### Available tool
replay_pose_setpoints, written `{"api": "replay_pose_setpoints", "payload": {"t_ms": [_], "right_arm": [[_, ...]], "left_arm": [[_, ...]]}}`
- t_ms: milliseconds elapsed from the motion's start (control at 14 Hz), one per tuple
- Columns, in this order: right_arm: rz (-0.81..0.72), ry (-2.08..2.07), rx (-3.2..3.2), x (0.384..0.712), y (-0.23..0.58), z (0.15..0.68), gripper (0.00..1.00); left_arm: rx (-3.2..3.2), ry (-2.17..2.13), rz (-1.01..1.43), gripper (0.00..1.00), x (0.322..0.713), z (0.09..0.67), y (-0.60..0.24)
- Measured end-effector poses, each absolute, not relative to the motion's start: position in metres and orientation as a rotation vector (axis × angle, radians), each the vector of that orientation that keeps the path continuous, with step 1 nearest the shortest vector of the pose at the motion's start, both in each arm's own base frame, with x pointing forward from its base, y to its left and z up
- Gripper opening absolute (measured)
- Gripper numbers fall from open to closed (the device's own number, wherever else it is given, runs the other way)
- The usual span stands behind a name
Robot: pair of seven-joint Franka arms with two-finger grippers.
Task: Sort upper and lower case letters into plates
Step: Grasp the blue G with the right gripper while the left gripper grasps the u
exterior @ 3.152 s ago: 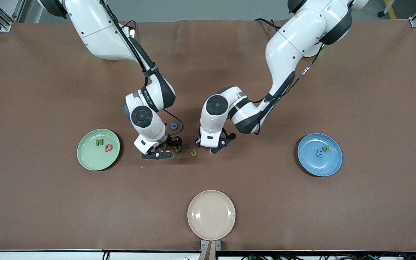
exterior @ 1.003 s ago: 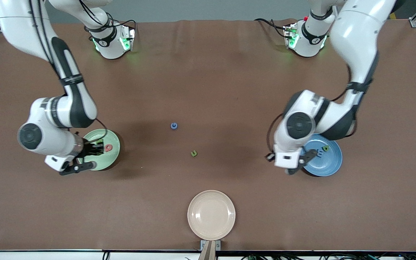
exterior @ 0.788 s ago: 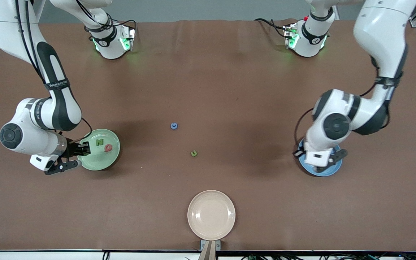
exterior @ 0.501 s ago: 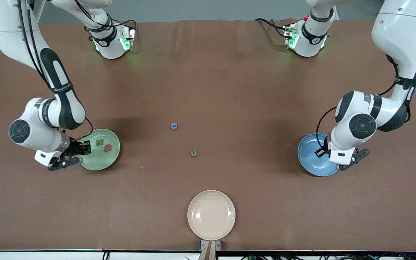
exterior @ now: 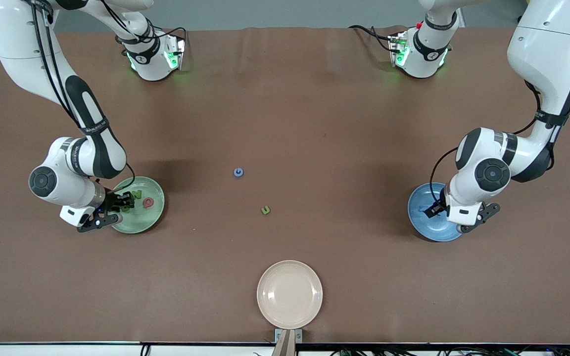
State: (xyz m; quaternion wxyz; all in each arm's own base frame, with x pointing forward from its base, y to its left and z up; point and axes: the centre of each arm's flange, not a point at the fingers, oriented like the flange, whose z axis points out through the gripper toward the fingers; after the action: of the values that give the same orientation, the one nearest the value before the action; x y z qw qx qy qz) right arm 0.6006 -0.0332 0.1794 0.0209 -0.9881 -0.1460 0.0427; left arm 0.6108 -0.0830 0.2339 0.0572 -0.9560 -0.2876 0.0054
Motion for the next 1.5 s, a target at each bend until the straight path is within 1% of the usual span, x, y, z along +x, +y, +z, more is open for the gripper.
{"api": "replay_pose_setpoints", "payload": {"t_ms": [72,287,501,645,716,788,860,1146,1504], "right_arm": [[0.151,-0.453,-3.058,0.602,-0.033,0.182,0.72],[0.217,-0.377,-3.044,0.610,-0.023,0.212,1.00],[0.243,-0.176,-3.044,0.611,0.029,0.254,1.00],[0.254,-0.031,-3.031,0.603,0.087,0.267,1.00],[0.268,0.029,-3.026,0.597,0.117,0.267,1.00],[0.280,0.086,-3.028,0.588,0.148,0.264,1.00],[0.278,0.142,-3.035,0.579,0.177,0.261,1.00],[0.151,0.314,-3.041,0.532,0.275,0.241,1.00],[0.066,0.404,-3.023,0.496,0.328,0.214,1.00]], "left_arm": [[-2.909,-0.907,-0.002,1.00,0.612,0.242,-0.103],[-2.947,-1.028,-0.047,1.00,0.602,0.269,-0.193],[-2.990,-1.123,-0.058,0.99,0.584,0.278,-0.313],[-3.017,-1.174,-0.052,0.98,0.575,0.273,-0.385],[-3.024,-1.192,-0.056,0.95,0.574,0.267,-0.410],[-3.020,-1.219,-0.065,0.95,0.576,0.261,-0.427],[-3.017,-1.246,-0.074,0.93,0.579,0.254,-0.439],[-3.031,-1.336,-0.079,0.90,0.589,0.244,-0.481],[-3.068,-1.357,-0.073,0.86,0.576,0.228,-0.533]]}}
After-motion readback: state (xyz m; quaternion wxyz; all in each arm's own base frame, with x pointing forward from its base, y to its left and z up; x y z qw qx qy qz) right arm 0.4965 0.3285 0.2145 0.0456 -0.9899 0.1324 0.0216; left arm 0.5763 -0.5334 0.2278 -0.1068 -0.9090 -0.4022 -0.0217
